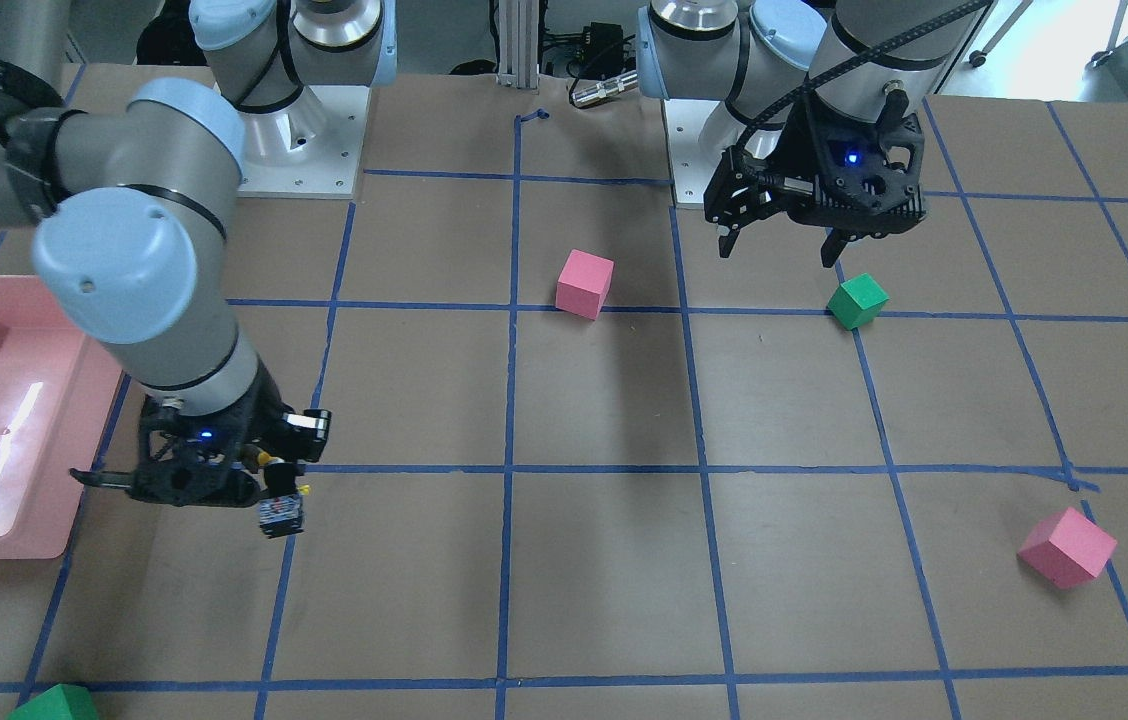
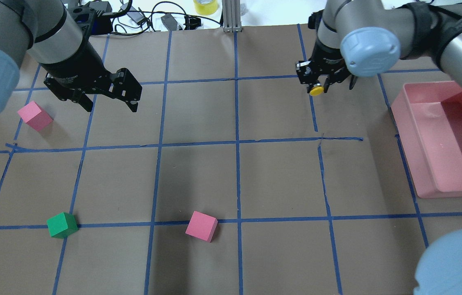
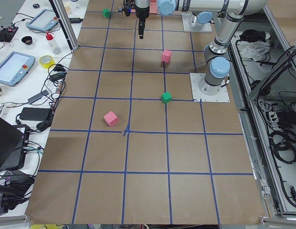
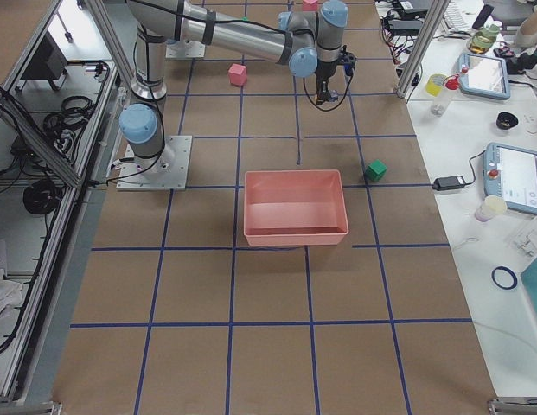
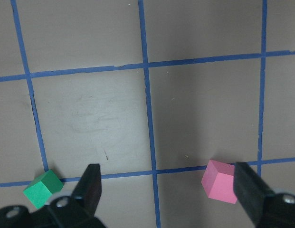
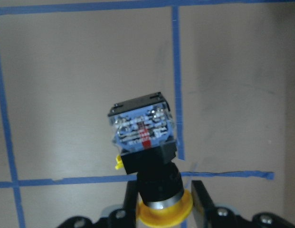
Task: Align button upright
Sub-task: 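Lift the button out and carry it to the table center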
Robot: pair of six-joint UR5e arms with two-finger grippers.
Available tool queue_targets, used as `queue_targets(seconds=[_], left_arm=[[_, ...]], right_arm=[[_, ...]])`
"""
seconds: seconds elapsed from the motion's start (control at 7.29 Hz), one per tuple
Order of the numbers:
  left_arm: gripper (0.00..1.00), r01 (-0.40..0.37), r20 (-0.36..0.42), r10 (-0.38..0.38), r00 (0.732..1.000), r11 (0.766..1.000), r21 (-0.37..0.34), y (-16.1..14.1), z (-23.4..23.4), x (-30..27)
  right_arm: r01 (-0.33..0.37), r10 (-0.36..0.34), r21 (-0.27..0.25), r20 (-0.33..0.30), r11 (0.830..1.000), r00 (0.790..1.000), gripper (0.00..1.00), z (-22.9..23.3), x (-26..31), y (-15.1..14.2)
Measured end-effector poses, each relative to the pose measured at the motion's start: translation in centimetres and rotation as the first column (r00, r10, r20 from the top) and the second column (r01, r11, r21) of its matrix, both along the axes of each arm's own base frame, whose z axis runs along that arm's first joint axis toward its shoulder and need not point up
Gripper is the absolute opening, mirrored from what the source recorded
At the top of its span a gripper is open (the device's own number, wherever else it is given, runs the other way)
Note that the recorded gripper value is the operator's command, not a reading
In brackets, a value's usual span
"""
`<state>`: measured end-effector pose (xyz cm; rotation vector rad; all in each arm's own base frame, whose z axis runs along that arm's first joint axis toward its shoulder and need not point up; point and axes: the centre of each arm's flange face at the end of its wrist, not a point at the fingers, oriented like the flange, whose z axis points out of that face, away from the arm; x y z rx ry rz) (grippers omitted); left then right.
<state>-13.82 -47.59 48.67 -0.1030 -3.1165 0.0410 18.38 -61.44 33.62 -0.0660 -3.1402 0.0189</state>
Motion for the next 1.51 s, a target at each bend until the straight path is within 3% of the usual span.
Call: queue_targets(seconds=[0.41,0.69,1.51], left_arm=[[1.00,0.000,0.000,0.000,1.000,1.000,0.001,0.0,0.0,0.0],[1.00,-0.001,0.000,0.001,1.000,1.000,0.001,0.0,0.0,0.0],[1.00,-0.001,0.000,0.001,1.000,1.000,-0.001,0.0,0.0,0.0]], right_arm=[[-0.016,0.017,-0.013,0.043,1.000,0.999,0.00,-4.4,9.7,-1.2],[0.012,-0.011,-0.020,0.053,1.000,0.999,0.00,-7.6,13.9,-1.8],[0.135,-0.138,0.049,0.070,0.990,0.988,0.00,-12.6,19.8,-0.4]])
